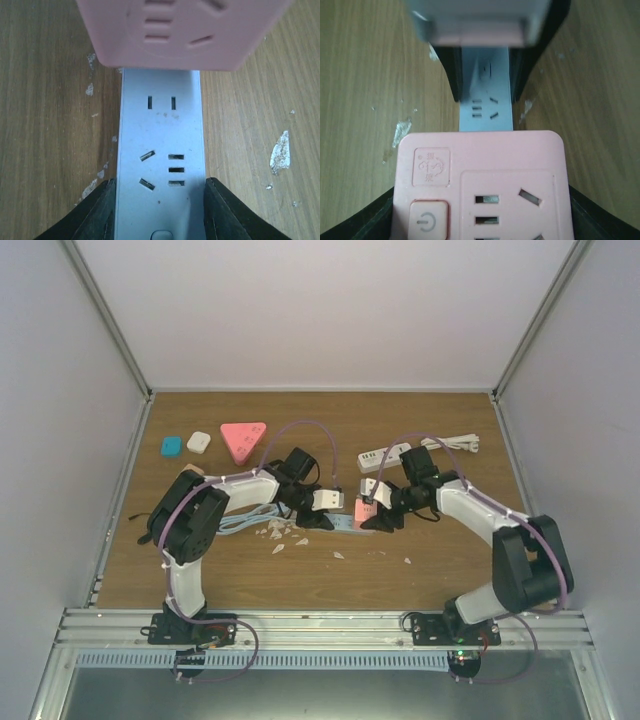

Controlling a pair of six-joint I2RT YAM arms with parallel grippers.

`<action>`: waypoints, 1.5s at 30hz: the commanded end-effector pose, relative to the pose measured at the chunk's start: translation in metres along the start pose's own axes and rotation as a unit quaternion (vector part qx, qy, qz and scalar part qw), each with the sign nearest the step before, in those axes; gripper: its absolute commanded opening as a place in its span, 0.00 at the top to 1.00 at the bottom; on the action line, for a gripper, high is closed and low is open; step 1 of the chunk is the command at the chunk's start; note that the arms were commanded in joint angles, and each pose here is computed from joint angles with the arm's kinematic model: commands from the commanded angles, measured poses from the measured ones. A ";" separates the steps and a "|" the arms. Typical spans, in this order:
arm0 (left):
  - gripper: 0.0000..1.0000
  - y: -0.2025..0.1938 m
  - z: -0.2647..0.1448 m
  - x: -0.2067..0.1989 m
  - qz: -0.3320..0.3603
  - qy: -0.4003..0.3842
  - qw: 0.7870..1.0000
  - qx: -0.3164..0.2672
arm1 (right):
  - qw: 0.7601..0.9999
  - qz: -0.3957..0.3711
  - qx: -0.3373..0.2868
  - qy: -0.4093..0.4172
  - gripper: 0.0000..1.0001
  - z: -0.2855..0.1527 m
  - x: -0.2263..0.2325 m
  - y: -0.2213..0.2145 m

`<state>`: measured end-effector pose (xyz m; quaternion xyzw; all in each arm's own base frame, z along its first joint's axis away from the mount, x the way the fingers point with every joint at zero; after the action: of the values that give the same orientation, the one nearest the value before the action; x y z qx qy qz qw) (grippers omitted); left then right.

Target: Pull the plug off the socket

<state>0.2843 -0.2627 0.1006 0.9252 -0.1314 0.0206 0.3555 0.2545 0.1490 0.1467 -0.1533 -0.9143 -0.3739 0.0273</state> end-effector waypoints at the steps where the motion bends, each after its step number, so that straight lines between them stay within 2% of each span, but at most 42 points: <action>1: 0.86 -0.040 0.024 -0.017 -0.051 -0.049 0.992 0.102 | 0.995 -0.074 -0.064 -0.007 0.70 -0.015 0.015 0.025; 5: 0.85 -0.039 0.024 -0.015 -0.057 -0.051 0.992 0.100 | 0.996 -0.067 -0.049 -0.012 0.71 -0.013 0.017 0.019; 7: 0.79 -0.035 0.019 -0.010 -0.064 -0.046 0.993 0.084 | 0.998 -0.049 -0.048 -0.001 0.72 -0.014 0.015 0.018; 9: 0.68 -0.027 0.009 -0.003 -0.073 -0.037 0.995 0.057 | 0.998 -0.034 -0.054 0.003 0.72 -0.019 0.013 0.018; 13: 0.33 -0.003 -0.032 0.020 -0.087 -0.002 0.996 -0.026 | 0.996 -0.012 -0.085 0.003 0.72 -0.034 0.009 0.024; 14: 0.28 0.005 -0.044 0.025 -0.086 0.010 0.995 -0.047 | 0.995 -0.010 -0.096 0.004 0.72 -0.038 0.008 0.029; 16: 0.18 0.018 -0.064 0.031 -0.077 0.029 0.993 -0.080 | 0.993 -0.004 -0.118 0.005 0.71 -0.045 0.007 0.040; 21: 0.01 0.046 -0.097 0.029 -0.039 0.076 0.989 -0.123 | 0.987 0.015 -0.158 0.012 0.68 -0.057 0.001 0.064; 25: 0.01 0.063 -0.121 0.021 -0.005 0.125 0.981 -0.151 | 0.983 0.045 -0.169 0.060 0.68 -0.055 -0.003 0.074; 32: 0.01 0.081 -0.118 0.009 -0.003 0.045 0.981 -0.190 | 0.975 0.016 -0.207 0.079 0.67 -0.064 0.007 0.081; 40: 0.02 0.099 -0.106 0.000 -0.013 0.004 0.976 -0.216 | 0.969 -0.002 -0.222 0.109 0.66 -0.067 0.018 0.085; 45: 0.07 0.107 -0.108 0.002 -0.028 -0.008 0.970 -0.240 | 0.965 -0.012 -0.229 0.129 0.66 -0.067 0.025 0.087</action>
<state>0.2661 -0.2576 0.2362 0.8402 -0.1017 -0.0053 0.5326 0.2619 0.1648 0.2433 -0.1356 -0.8103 -0.5618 0.0971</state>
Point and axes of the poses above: each gripper's point midway between its finger pads, its own z axis out along the fingers, its own x axis along the line the jaws close on, y = z × x, the point moved 8 cm from there along -z, back along the fingers, and after that the axes turned 13 degrees about z, right-handed, at the moved point
